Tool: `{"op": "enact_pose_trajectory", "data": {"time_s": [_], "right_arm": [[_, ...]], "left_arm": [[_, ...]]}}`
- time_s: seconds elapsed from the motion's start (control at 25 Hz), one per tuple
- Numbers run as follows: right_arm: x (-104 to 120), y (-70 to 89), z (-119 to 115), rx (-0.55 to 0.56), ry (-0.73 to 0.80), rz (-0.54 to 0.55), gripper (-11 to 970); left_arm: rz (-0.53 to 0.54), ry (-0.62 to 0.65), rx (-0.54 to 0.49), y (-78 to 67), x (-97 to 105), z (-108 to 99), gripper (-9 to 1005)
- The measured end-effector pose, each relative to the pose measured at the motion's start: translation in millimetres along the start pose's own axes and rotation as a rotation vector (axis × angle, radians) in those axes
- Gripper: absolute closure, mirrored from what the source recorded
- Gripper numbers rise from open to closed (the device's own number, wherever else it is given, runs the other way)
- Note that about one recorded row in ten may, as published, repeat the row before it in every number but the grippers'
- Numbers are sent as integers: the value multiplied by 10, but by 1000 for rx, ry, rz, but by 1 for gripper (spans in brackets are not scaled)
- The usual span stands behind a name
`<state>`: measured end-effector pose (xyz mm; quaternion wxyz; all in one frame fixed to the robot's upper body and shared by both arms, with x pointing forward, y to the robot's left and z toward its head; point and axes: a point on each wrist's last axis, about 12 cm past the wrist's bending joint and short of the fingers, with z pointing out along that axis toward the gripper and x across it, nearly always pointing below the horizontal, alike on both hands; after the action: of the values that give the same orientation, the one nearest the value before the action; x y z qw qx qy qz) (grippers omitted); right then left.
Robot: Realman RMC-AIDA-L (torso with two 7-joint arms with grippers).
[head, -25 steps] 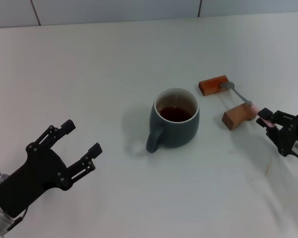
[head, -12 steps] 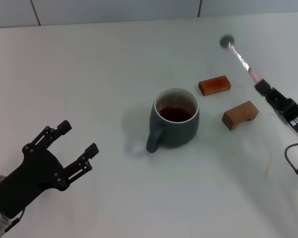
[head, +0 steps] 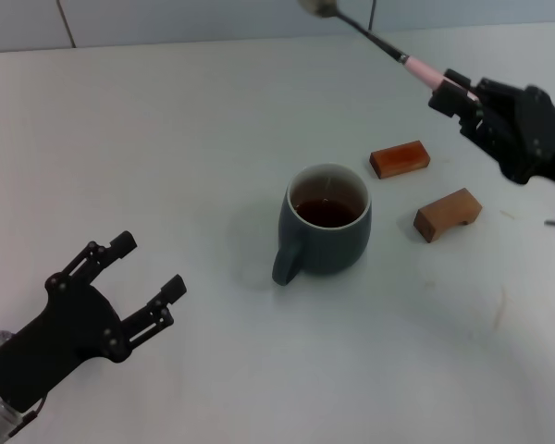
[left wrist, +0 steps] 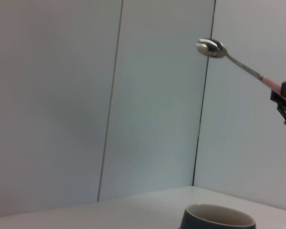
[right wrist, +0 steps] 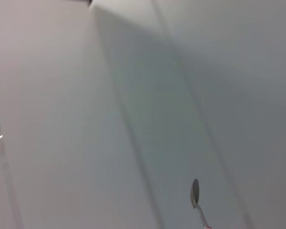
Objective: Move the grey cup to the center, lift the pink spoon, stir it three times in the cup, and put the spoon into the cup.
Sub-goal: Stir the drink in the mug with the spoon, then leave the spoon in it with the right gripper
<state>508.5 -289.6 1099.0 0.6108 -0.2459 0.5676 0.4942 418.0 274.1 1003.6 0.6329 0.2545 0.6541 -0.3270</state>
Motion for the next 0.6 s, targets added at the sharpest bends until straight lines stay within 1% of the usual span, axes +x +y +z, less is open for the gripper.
{"op": "enact_pose_trajectory", "data": {"time_s": [0.04,0.08,0.12,0.24,0.36,0.4,0.44,0.48,0.52,0.6], "right_arm": [[-163,-70,48,-48,64,16,848],[-263,-108,72,-69,102,17,847],[-263,-108,72,-69,102,17,847],[-563,-200,158,-108,231,28,847],[-825,-255,272,-113,378,36,847],[-914,-263,331,-110,439,42,847],[-1044,-254,432,-112,541,34,847],[-1105,-241,491,-118,602,24,848],[-1105,-241,491,-118,602,24,848],[-1205,-210,613,-127,724,3,848]], "left_arm": [[6,7,13,-7,4,2,151],[6,7,13,-7,4,2,151],[10,13,23,-15,9,3,151],[14,27,48,-33,20,5,151],[24,55,82,-48,41,10,151],[27,59,86,-51,45,12,151],[40,75,102,-62,61,17,151],[40,75,102,-62,61,17,151],[45,80,107,-65,66,20,152],[49,87,116,-69,72,27,152]]}}
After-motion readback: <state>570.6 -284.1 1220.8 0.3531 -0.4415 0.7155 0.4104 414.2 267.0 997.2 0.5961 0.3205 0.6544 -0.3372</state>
